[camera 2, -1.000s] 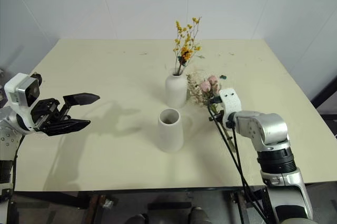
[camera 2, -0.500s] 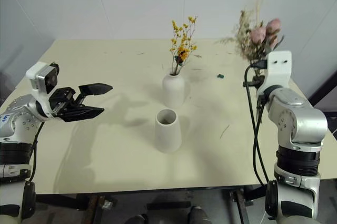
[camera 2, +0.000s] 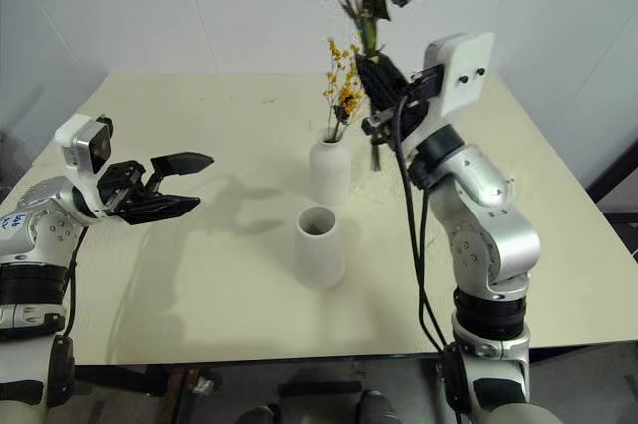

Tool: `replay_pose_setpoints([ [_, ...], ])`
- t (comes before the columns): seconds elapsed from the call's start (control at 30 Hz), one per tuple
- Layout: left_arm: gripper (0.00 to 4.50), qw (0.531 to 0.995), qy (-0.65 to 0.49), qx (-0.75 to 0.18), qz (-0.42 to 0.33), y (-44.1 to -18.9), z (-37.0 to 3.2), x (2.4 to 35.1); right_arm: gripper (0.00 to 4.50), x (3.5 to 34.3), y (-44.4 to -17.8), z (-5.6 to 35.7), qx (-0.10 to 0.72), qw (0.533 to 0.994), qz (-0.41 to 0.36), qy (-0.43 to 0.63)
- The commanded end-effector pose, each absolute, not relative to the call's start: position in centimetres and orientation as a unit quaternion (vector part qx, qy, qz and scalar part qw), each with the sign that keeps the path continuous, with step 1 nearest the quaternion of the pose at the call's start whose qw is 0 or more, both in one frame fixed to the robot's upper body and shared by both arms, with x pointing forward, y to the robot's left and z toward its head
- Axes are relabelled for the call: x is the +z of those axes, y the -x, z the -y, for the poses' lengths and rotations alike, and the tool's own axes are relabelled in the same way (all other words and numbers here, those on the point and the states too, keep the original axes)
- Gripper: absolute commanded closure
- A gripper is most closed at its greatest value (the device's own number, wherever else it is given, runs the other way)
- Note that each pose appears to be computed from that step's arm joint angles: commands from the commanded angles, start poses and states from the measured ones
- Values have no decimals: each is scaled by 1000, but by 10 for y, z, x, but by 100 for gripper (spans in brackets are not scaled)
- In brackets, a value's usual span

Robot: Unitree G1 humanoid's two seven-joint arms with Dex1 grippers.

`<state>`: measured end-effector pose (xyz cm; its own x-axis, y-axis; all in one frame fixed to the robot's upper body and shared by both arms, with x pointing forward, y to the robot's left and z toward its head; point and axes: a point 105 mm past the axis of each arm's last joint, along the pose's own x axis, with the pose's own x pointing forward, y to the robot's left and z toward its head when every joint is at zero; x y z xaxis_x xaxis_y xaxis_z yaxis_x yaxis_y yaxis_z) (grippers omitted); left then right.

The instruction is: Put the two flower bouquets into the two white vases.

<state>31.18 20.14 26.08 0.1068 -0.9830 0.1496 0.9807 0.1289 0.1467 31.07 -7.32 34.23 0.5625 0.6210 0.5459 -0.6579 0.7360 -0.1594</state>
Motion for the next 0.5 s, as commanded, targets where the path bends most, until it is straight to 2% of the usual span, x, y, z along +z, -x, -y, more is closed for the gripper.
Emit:
replay_pose_setpoints([
  [0.03, 0, 749, -42, -650, 123, -304, -211, 270, 447, 346, -278, 46, 450, 829, 328, -48],
  [0.27, 0, 766, -64, -629, 114, -303, -223, 269, 447, 337, -262, 25, 510, 798, 314, -71],
  [0.5, 0, 766, -62, -630, 115, -302, -221, 268, 447, 330, -264, 22, 517, 797, 302, -75],
])
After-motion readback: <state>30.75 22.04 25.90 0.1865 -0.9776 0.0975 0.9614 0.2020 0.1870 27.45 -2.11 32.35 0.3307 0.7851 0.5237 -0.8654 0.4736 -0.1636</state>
